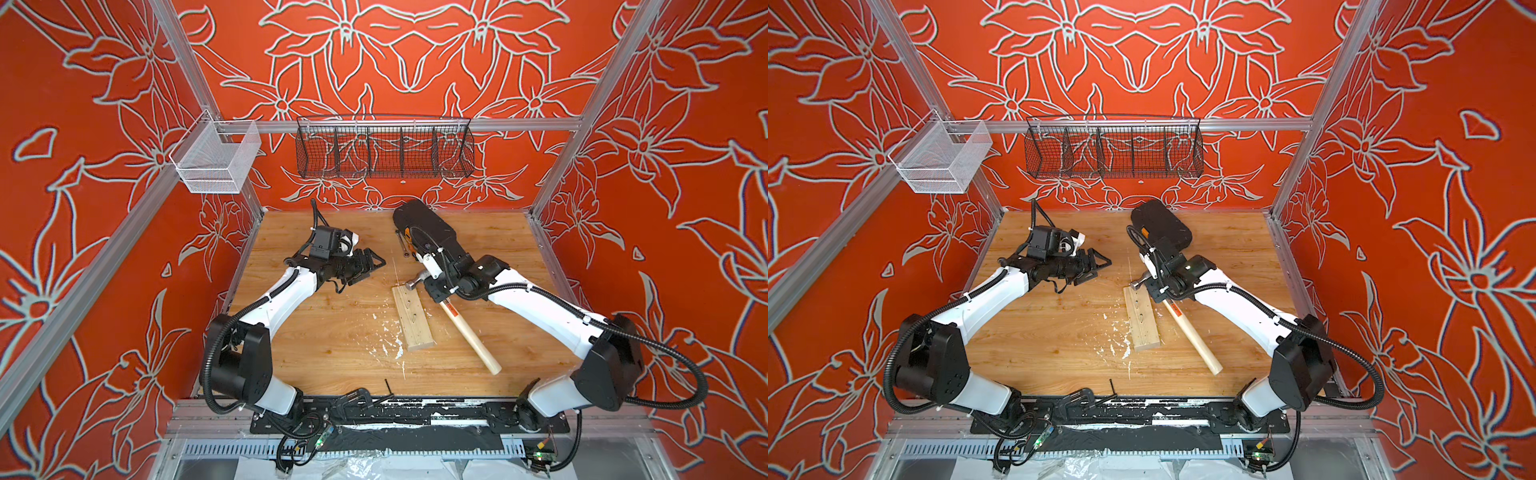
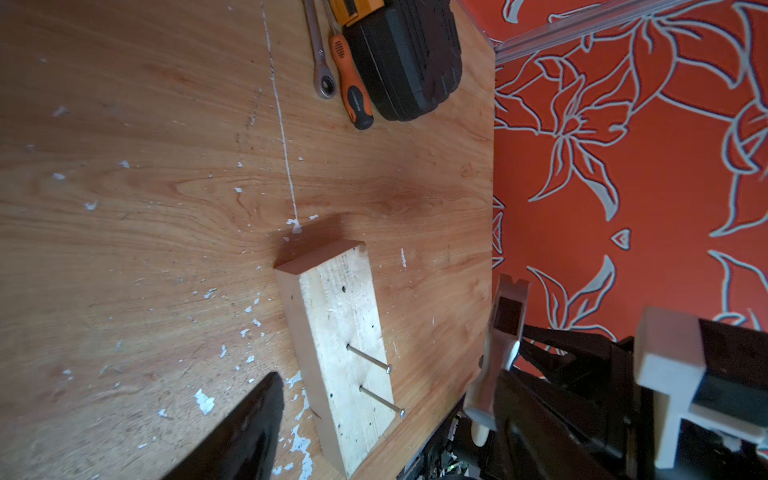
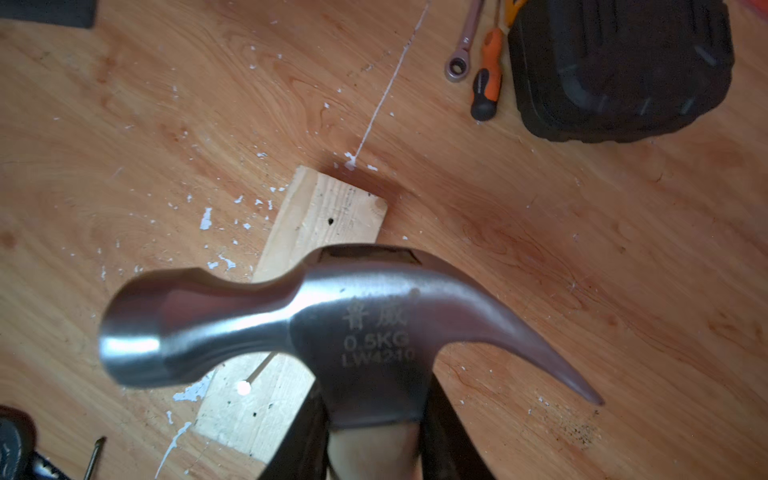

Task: Use a claw hammer to pull out a nail
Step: Pick up the hammer at the center of the board.

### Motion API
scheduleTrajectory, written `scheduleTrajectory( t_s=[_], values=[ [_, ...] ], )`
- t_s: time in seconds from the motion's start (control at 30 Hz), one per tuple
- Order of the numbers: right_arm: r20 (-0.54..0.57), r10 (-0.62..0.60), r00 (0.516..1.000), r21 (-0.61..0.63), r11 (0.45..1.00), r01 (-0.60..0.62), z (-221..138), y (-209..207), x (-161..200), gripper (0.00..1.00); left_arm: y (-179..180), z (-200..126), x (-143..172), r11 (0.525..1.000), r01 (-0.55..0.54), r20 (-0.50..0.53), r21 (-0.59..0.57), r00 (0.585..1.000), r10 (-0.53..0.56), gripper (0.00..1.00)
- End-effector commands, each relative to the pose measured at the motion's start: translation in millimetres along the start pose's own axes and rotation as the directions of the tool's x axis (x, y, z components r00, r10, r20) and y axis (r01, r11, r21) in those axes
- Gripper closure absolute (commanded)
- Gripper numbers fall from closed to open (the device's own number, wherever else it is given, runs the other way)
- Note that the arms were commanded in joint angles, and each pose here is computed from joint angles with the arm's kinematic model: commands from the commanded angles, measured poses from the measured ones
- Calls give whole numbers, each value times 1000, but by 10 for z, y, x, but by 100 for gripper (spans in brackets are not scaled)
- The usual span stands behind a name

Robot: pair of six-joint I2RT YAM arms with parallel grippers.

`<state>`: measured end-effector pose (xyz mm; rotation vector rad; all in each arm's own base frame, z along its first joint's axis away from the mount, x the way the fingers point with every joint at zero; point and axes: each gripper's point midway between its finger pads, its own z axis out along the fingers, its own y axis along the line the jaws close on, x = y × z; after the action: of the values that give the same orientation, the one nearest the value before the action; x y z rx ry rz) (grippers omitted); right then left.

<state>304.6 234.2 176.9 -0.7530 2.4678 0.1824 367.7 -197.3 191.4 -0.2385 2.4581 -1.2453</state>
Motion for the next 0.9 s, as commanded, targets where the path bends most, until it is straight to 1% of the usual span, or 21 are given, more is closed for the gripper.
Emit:
scheduleTrajectory(
  t_s=[0.0, 0.13, 0.3, 0.37, 0.5, 0.67, 0.87],
  values=[
    [140, -50, 989, -47, 997, 57, -339, 148, -352, 100, -120, 49, 74, 994, 35, -72, 102, 997, -27, 24],
    [155, -84, 984, -88, 991, 99, -390, 311, -382, 100, -166, 98, 121, 986, 56, -120, 158, 992, -37, 25],
    [161, -126, 979, -117, 982, 146, -404, 460, -388, 100, -237, 179, 197, 963, 96, -208, 250, 977, -44, 26],
    [165, -137, 977, -120, 980, 158, -411, 495, -398, 100, -220, 213, 230, 959, 112, -232, 261, 971, -50, 27],
    [159, -154, 975, -129, 976, 175, -386, 546, -405, 100, -245, 248, 295, 953, 112, -262, 282, 965, -36, 28],
    [156, -171, 973, -136, 972, 193, -353, 609, -428, 100, -397, 302, 418, 941, 96, -310, 326, 951, 10, 29],
    [151, -178, 972, -133, 971, 198, -332, 607, -426, 100, -448, 293, 432, 934, 92, -310, 346, 951, 21, 30]
  ],
)
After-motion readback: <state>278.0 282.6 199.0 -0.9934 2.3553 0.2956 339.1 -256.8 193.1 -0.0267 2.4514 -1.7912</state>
